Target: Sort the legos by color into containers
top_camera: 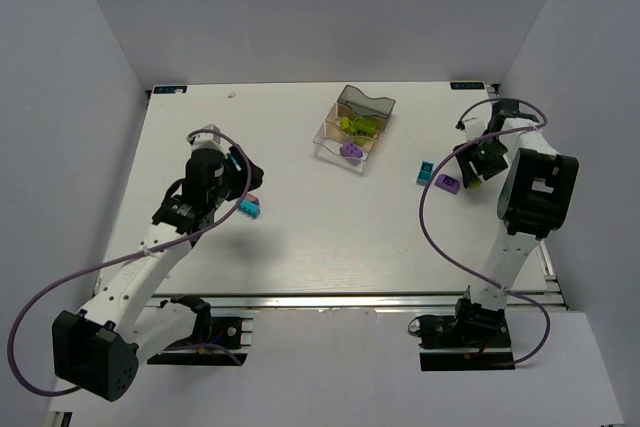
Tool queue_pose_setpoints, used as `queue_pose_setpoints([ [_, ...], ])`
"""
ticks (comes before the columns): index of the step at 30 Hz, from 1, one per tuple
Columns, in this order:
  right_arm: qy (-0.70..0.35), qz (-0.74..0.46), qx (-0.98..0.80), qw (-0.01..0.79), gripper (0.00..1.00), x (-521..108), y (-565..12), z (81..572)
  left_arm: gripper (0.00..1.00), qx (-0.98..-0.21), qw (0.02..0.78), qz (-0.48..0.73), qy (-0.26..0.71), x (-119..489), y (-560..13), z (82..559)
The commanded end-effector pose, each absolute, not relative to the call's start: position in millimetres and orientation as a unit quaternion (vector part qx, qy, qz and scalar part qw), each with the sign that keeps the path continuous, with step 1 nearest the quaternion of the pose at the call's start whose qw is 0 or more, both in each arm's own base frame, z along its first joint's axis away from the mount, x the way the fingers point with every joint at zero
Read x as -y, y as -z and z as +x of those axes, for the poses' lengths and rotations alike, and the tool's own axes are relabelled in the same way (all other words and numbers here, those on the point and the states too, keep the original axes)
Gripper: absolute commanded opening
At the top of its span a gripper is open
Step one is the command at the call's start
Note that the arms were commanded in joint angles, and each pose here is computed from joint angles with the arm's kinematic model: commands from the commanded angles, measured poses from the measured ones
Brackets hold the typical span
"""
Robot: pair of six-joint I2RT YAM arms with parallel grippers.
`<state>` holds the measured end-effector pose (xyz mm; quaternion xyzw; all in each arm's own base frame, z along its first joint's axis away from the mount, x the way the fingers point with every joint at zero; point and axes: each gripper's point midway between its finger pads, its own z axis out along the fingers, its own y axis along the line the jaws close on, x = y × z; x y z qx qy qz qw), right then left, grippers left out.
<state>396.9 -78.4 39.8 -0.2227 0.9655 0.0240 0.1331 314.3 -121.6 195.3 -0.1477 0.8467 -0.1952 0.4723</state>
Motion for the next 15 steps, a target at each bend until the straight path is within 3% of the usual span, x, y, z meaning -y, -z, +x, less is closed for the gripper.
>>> queue_pose_setpoints([
  [1,-0.008,-0.232,-0.963,0.140,0.68,85,-43,409,0.75,-0.849,0.464,-0.172,0.182,113,-184,309],
  [8,-0.005,-0.245,-0.961,0.128,0.65,89,-31,416,0.75,-0.843,0.464,-0.193,0.192,112,-182,306],
  [15,-0.018,-0.252,-0.960,0.122,0.42,88,-26,423,0.75,-0.839,0.467,-0.204,0.192,109,-185,303],
])
